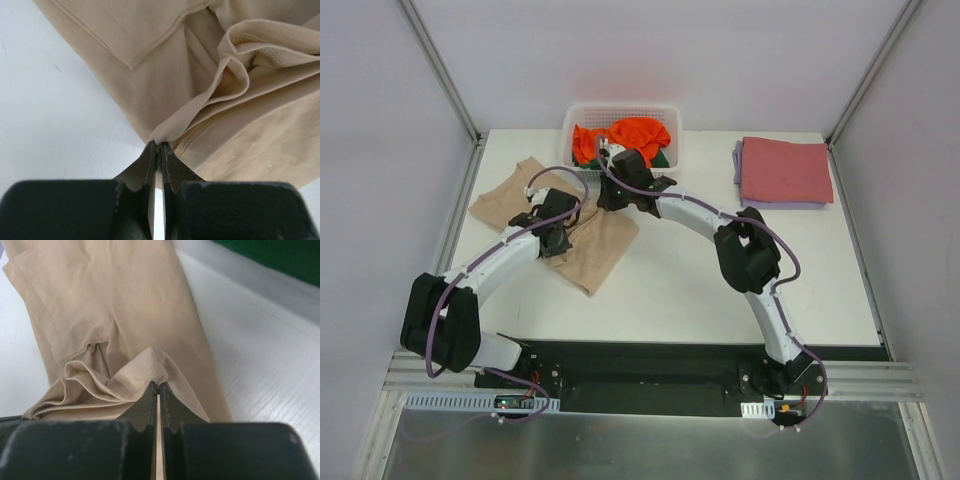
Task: Fold and stack the t-shirts
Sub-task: Fold the folded rectangular tshirt in 1/3 of the way
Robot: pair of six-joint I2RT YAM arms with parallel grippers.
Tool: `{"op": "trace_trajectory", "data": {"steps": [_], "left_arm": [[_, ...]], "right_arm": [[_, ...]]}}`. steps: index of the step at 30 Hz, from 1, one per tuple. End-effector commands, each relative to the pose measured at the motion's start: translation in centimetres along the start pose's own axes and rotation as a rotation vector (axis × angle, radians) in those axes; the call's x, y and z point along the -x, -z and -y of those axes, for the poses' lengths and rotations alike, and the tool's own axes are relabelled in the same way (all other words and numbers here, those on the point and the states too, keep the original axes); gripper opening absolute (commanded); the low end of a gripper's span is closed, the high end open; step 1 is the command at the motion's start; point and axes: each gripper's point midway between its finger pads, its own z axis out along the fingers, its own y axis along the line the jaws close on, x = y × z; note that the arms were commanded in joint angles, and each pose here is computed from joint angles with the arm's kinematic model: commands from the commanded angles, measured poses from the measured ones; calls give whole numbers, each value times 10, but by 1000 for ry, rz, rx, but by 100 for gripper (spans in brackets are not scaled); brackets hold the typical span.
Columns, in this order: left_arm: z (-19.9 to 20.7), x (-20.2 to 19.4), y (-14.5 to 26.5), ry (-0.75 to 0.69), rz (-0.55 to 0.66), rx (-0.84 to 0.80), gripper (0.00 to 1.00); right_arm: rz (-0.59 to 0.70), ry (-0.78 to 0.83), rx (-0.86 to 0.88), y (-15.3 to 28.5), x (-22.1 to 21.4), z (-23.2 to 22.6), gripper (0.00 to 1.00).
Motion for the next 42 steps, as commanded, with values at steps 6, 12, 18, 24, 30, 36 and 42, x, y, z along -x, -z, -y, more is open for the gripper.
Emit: {"op": "trace_trajectory", "data": {"steps": [6,12,18,24,30,36,42], "left_arm": [[-3,17,-10,-26,9,21,0],[-7,26,-15,-15,12,47,31],[-1,49,20,46,104,-50,78],[9,35,42,72,93,-202,99],[29,18,25,83,65,-311,99],[51,8,3,65,37,-403,99],[34,-17,-34,92,-73,-292,99]], "right_arm": [[101,32,24,-17,34,-8,0],[75,33,11,-18,32,-8,23],[54,60,3,15,41,-19,67],[22,20,56,54,19,-31,96],[-12,-42,133,58,-3,-39,96],[-65,-114,185,34,-14,-38,96],[-129,-183,141,14,-40,-8,96]]}}
